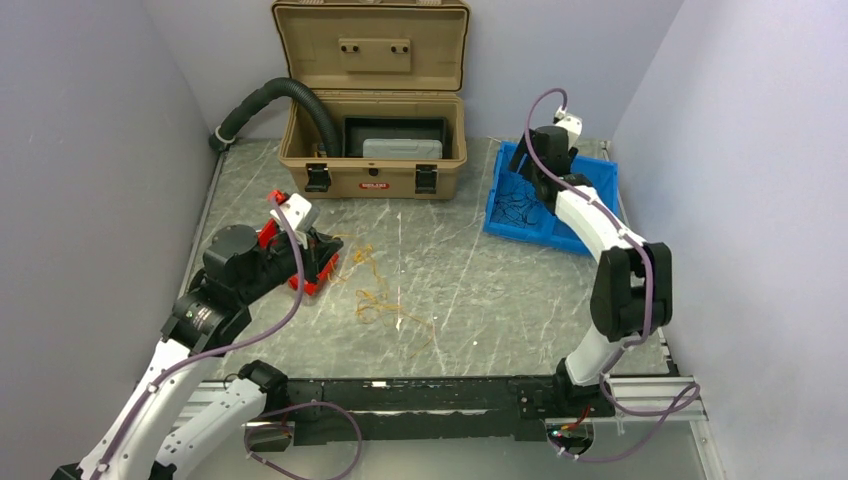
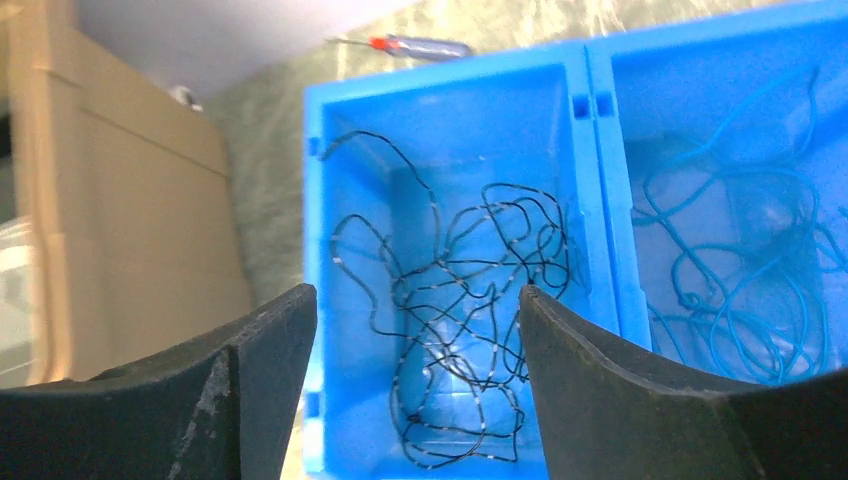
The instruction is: Untangle the cables
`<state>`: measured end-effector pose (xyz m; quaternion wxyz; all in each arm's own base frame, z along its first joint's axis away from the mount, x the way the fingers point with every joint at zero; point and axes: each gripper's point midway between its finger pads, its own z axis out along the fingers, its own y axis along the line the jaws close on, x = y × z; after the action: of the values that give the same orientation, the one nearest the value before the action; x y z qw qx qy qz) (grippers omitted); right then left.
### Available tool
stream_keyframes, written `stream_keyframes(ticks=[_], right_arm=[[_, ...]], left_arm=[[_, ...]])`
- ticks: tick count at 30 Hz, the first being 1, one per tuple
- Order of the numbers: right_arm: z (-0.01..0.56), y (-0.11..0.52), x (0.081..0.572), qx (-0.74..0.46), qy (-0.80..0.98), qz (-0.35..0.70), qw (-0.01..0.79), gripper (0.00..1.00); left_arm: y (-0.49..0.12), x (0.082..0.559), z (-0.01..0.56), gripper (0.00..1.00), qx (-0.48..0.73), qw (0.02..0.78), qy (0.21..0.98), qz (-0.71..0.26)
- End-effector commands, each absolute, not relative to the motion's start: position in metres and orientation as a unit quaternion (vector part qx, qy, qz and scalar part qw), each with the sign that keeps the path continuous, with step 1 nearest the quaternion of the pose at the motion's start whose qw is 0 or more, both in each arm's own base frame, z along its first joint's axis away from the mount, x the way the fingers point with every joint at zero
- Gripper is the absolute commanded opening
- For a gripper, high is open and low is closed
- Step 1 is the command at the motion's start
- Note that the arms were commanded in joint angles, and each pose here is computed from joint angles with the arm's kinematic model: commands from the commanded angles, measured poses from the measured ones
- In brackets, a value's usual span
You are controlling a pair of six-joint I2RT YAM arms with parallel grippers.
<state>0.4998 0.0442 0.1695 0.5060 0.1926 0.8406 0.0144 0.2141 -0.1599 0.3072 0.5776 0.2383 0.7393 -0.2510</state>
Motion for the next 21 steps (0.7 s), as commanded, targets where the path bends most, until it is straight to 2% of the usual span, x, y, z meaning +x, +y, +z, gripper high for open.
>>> stream_keyframes(ticks=[1,6,11,17,21], right_arm=[[0.202,0.057,0.487,0.157,0.836,0.058,0.523,0.79],[0.21,0.113,0.456,0.035,0.837,0.188,0.513,0.79],[0.217,0.186,0.393,-0.11,0.795,0.332,0.495,0.9],[0.189,0.252,0.32,-0.221,0.764,0.401,0.454,0.88],[0.196,0.28,0.287,-0.271,0.708,0.443,0.478,0.88]], left_arm=[[-0.168,0.211,0.322,0.0,0.251,0.584,0.723,-0.271],[-0.177,0.208,0.322,0.0,0.267,0.568,0.722,-0.291],[-0.19,0.206,0.326,0.0,0.277,0.553,0.716,-0.322],[-0.199,0.208,0.331,0.0,0.283,0.546,0.711,-0.341],[-0.201,0.207,0.336,0.0,0.287,0.546,0.707,-0.346]])
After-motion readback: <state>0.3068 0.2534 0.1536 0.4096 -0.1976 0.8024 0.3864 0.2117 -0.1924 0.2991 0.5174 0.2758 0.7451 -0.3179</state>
